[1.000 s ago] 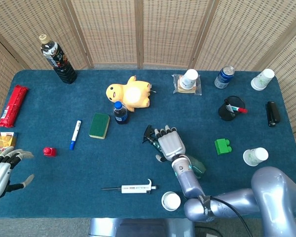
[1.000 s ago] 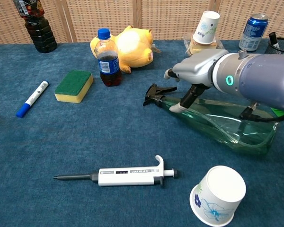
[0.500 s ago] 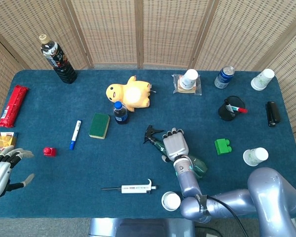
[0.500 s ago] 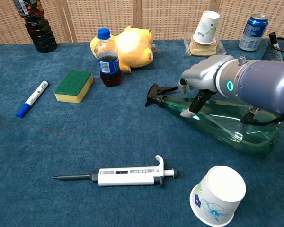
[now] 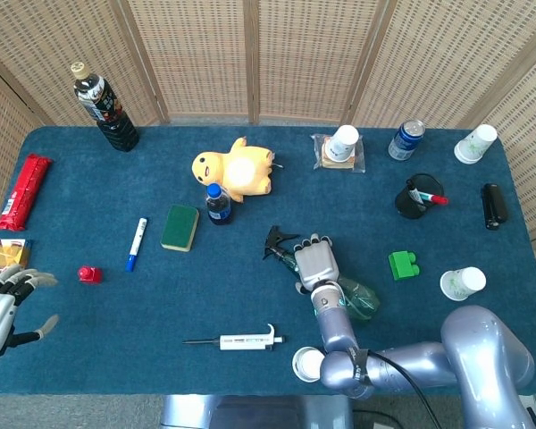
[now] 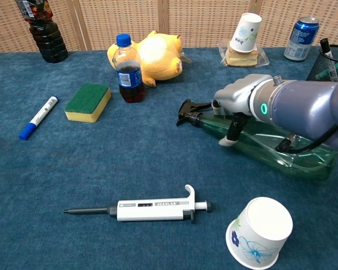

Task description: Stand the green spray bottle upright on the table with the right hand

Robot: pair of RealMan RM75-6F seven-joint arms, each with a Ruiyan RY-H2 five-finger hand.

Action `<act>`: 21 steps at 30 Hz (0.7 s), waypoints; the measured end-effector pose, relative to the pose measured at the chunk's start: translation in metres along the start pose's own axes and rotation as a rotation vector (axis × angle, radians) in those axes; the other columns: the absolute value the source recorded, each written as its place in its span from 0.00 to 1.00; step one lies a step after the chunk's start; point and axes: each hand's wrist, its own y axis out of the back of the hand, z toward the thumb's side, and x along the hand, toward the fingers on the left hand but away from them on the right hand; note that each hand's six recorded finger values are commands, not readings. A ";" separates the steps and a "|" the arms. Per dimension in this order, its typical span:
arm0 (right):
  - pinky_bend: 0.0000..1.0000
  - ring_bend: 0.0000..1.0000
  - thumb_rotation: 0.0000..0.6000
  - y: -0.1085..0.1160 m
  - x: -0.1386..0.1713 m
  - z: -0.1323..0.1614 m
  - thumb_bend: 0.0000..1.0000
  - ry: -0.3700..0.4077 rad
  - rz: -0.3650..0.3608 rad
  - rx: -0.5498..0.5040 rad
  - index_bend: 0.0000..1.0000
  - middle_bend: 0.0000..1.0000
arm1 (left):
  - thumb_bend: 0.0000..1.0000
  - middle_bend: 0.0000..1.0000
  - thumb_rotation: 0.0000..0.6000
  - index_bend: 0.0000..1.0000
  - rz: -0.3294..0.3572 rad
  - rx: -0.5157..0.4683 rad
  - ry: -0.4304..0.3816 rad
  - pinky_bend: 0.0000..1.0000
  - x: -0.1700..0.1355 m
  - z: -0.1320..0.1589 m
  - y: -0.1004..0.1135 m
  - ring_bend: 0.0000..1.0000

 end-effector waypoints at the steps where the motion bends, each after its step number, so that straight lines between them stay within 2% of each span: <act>1: 0.32 0.21 0.99 0.000 0.000 0.001 0.34 0.000 -0.003 -0.002 0.32 0.33 | 0.33 0.30 1.00 0.31 0.000 0.000 0.000 0.08 0.000 0.000 0.000 0.21; 11: 0.52 0.46 1.00 0.000 -0.004 0.005 0.35 0.015 -0.044 -0.039 0.55 0.53 | 0.33 0.30 1.00 0.31 0.001 -0.006 0.005 0.08 -0.002 -0.001 0.001 0.21; 14: 0.56 0.49 1.00 0.004 -0.003 0.005 0.35 0.029 -0.062 -0.069 0.58 0.55 | 0.33 0.30 1.00 0.31 -0.001 -0.008 0.004 0.08 -0.003 -0.001 0.001 0.21; 21: 0.57 0.50 1.00 0.025 0.004 0.000 0.34 0.080 -0.124 -0.182 0.61 0.56 | 0.33 0.30 1.00 0.30 0.002 -0.007 0.007 0.08 -0.003 -0.001 0.002 0.21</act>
